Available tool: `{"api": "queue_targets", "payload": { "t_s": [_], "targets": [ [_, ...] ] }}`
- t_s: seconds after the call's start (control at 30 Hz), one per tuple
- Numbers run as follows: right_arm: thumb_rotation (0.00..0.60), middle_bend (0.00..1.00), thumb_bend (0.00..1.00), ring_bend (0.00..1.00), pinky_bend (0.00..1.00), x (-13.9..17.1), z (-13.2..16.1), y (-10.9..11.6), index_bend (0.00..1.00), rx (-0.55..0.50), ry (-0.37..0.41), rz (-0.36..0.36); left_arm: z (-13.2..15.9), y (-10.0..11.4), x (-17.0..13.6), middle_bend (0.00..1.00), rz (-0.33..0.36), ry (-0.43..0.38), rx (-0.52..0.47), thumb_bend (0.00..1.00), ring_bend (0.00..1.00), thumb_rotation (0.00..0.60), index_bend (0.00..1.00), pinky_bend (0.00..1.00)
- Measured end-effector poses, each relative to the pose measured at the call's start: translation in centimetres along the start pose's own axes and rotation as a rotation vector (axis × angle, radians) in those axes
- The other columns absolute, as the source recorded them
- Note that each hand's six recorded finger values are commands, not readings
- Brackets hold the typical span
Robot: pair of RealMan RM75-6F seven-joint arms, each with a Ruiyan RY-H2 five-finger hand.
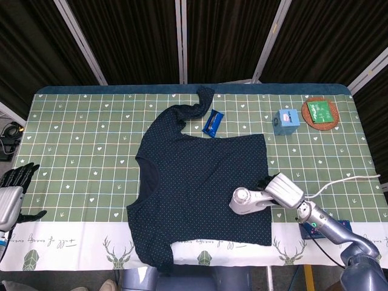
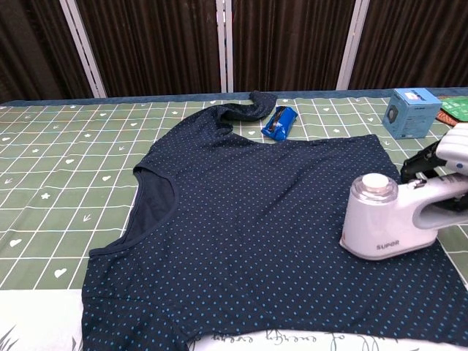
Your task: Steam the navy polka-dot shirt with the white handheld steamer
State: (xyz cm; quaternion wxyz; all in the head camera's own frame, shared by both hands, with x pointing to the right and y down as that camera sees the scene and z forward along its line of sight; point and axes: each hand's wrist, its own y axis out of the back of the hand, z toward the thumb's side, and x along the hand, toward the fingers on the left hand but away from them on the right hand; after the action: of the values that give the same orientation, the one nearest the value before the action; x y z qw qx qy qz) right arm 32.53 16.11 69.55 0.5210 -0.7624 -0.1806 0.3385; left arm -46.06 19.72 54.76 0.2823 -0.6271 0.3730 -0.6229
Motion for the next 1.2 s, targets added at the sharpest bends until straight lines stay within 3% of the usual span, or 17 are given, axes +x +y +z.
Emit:
{"api": "queue_targets", "payload": {
  "t_s": [0.2, 0.37, 0.7, 0.9, 0.97, 1.1, 1.2],
  "targets": [
    [0.6, 0.65, 0.19, 0.64, 0.89, -0.7, -4.4, 2.7, 0.77, -0.03, -0.193, -0.113, 0.0, 0.2, -0.1, 0.0, 0.004, -0.002, -0.005, 0.0, 0.0, 0.6, 0.0, 0.0],
    [0.6, 0.65, 0.2, 0.64, 0.89, -0.4, -8.4, 4.4, 0.77, -0.04, -0.36, -0.161, 0.0, 0.2, -0.1, 0.0, 0.005, -0.005, -0.005, 0.0, 0.0, 0.6, 0.0, 0.0],
    [0.6, 0.64, 0.2, 0.63, 0.88, 1.0, -12.8, 3.6, 0.76, 0.05, -0.548, -0.047, 0.0, 0.2, -0.1, 0.0, 0.004, -0.003, -0.005, 0.0, 0.0, 0.6, 0.0, 0.0],
    [0.6, 0.6, 0.16, 0.58, 0.82, 2.5, -14.0, 2.4, 0.7, 0.077, -0.62, 0.027, 0.0, 0.0, 0.0, 0.0, -0.001, -0.003, -0.002, 0.0, 0.0, 0.6, 0.0, 0.0],
    [0.6, 0.55, 0.13, 0.54, 0.78, 2.8, -14.3, 2.0, 0.64, 0.08, -0.638, 0.046, 0.0, 0.0, 0.0, 0.0, -0.001, -0.003, -0.001, 0.0, 0.0, 0.6, 0.0, 0.0],
    [0.6, 0.33, 0.03, 0.35, 0.66, 3.4, -14.7, 1.3, 0.32, 0.078, -0.671, 0.086, 0.1, 0.0, -0.1, 0.0, -0.002, -0.003, -0.001, 0.0, 0.0, 0.6, 0.0, 0.0],
    [0.6, 0.12, 0.0, 0.16, 0.51, 3.7, -15.0, 0.9, 0.05, 0.072, -0.689, 0.108, 0.1, 0.0, -0.1, 0.0, -0.002, -0.005, 0.0, 0.0, 0.0, 0.6, 0.0, 0.0]
  ]
}}
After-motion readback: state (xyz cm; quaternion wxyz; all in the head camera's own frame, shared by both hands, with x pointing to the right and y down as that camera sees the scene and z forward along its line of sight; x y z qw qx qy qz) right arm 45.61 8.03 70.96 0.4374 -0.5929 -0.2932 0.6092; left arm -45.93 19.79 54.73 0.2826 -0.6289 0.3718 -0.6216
